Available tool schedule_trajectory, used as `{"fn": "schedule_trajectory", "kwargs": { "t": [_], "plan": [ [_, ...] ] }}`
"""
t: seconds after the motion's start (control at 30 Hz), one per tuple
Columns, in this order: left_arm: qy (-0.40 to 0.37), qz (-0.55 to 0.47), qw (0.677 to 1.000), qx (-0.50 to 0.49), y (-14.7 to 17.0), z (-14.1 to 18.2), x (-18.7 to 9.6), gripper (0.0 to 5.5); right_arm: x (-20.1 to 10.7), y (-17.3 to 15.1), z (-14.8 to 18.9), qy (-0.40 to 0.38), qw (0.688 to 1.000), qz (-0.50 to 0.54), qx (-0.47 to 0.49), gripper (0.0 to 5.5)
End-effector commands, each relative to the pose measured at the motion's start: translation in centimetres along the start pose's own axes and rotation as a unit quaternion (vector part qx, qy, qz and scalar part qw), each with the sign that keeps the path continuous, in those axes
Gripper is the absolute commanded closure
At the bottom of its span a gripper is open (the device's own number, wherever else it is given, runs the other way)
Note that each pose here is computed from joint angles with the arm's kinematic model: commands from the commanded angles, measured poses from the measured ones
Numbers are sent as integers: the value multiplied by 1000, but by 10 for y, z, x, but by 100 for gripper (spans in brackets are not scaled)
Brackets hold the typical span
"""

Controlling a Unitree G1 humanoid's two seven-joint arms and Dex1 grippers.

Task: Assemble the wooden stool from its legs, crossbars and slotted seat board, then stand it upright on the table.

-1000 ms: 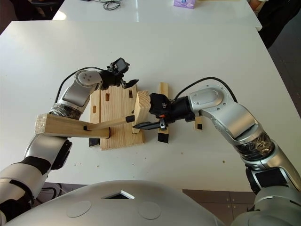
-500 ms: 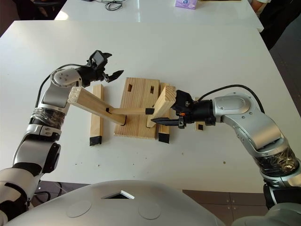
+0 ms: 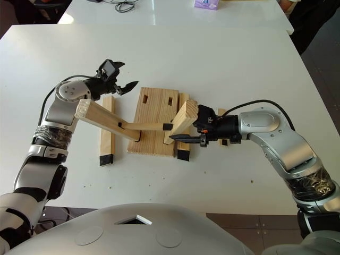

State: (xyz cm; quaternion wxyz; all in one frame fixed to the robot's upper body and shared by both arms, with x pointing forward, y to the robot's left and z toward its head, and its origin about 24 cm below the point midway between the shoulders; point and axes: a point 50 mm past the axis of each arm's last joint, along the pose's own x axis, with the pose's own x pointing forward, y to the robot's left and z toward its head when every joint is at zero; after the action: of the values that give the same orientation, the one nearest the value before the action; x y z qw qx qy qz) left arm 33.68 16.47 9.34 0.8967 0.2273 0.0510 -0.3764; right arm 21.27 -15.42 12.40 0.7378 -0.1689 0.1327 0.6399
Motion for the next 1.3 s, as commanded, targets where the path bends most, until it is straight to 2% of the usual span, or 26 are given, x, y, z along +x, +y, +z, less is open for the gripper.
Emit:
{"fn": "schedule_trajectory", "kwargs": {
  "t": [0.03, 0.07, 0.23, 0.33, 0.43, 0.57, 0.73, 0.9, 1.07, 1.17, 1.3],
  "plan": [
    [-1, -17, 1000, -4, -7, 0, 2, 141, 14, 8, -37, 77, 996, -8, 47, 347],
    [-1, -19, 1000, -5, -8, 0, 2, 141, 19, 9, -41, 79, 996, -15, 47, 347],
    [4, -28, 1000, -8, -13, -4, 1, 141, 39, 17, -76, 141, 988, -43, 52, 251],
    [9, -32, 999, -10, -15, -8, 0, 141, 40, 13, -86, 155, 983, -83, 50, 248],
    [12, -37, 999, -11, -21, -12, -1, 141, 31, 5, -77, 134, 982, -124, 46, 248],
    [13, -52, 999, -6, -34, -18, -2, 141, 7, 16, -61, 103, 979, -166, 61, 248],
    [22, -40, 999, 9, -56, -30, -20, 141, -17, 27, -37, 83, 979, -181, 50, 248],
    [26, -35, 999, 13, -78, -34, -30, 141, -30, 41, -5, 11, 981, -182, 73, 248],
    [28, -18, 999, 4, -92, -32, -37, 141, -42, 52, 4, 7, 979, -184, 92, 248],
    [28, -19, 999, 2, -99, -30, -36, 141, -47, 51, 6, 17, 976, -201, 87, 248],
    [39, 8, 999, -4, -99, -34, -31, 141, -60, 35, 22, -28, 962, -263, 67, 248]
  ]
}}
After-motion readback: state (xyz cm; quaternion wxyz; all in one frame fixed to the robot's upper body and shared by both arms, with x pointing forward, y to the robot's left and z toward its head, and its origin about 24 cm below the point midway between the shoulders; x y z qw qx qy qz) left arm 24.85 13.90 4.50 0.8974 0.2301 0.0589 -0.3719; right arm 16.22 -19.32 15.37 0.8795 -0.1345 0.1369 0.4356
